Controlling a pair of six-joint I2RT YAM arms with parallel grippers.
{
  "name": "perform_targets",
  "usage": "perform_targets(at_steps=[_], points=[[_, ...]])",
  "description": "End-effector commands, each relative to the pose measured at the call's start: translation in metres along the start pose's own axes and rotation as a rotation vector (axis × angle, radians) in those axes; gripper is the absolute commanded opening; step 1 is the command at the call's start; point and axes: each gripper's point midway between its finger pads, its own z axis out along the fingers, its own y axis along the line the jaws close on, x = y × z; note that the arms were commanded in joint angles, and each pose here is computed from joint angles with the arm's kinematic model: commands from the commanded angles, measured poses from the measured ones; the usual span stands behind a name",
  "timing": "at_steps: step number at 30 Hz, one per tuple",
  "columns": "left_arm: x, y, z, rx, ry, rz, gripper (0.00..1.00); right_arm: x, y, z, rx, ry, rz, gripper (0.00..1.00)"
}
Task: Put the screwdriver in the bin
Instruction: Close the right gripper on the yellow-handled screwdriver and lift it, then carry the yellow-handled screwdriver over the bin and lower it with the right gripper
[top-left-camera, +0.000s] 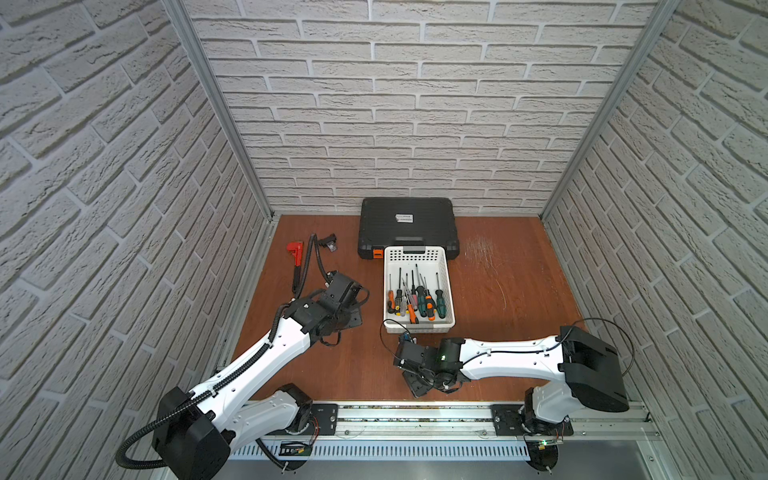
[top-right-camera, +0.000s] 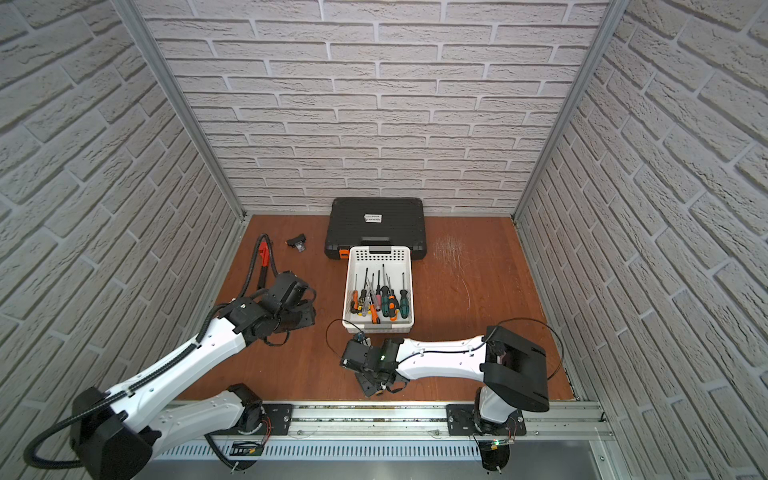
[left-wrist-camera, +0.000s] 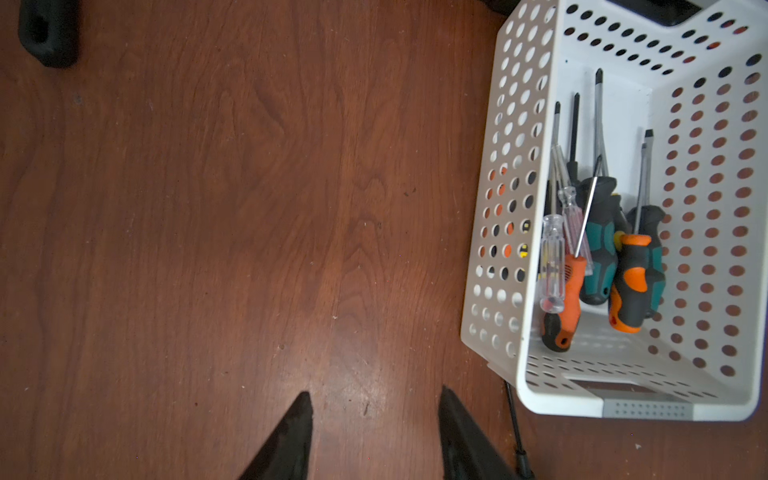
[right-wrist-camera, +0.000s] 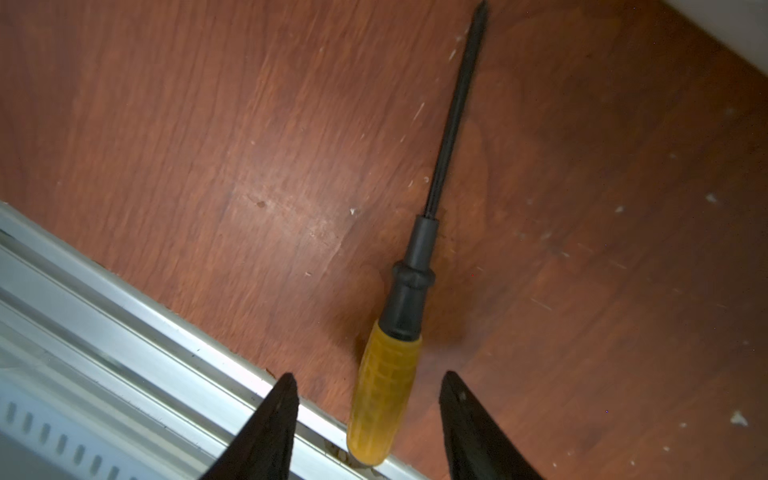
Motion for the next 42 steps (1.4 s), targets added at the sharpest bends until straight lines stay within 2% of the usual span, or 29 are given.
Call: perform_targets(at_steps=[1,7,15,21,24,33,37,42], points=[[-0.002,0.008,0.003,-0.024,-0.013,-0.015,0.5,-0.006,0.007,-0.003,-0.015,-0.01,0.027,0.57],[-0.001,0.006,0.007,-0.01,-0.005,-0.027,0.51,0.0,0.008,0.01,-0.006,0.037,0.042,0.54],[0.0,0.009,0.006,-0.004,-0.012,-0.039,0.51,0.004,0.006,0.025,-0.01,0.087,0.069,0.41],[0.001,0.008,0.007,0.002,-0.011,-0.041,0.51,0.004,0.01,0.023,-0.031,0.09,0.063,0.22],[0.001,0.009,0.008,0.001,-0.014,-0.042,0.51,0.003,0.013,0.015,-0.06,0.073,0.056,0.07],[-0.003,0.006,0.008,0.009,-0.028,-0.053,0.51,0.03,0.007,-0.023,-0.109,0.102,-0.071,0.05],[-0.005,0.005,0.009,0.014,-0.033,-0.064,0.51,0.027,-0.007,-0.055,-0.106,0.026,-0.112,0.06],[-0.014,-0.004,0.004,0.031,-0.041,-0.056,0.51,-0.001,0.002,-0.099,-0.163,-0.094,-0.082,0.06]])
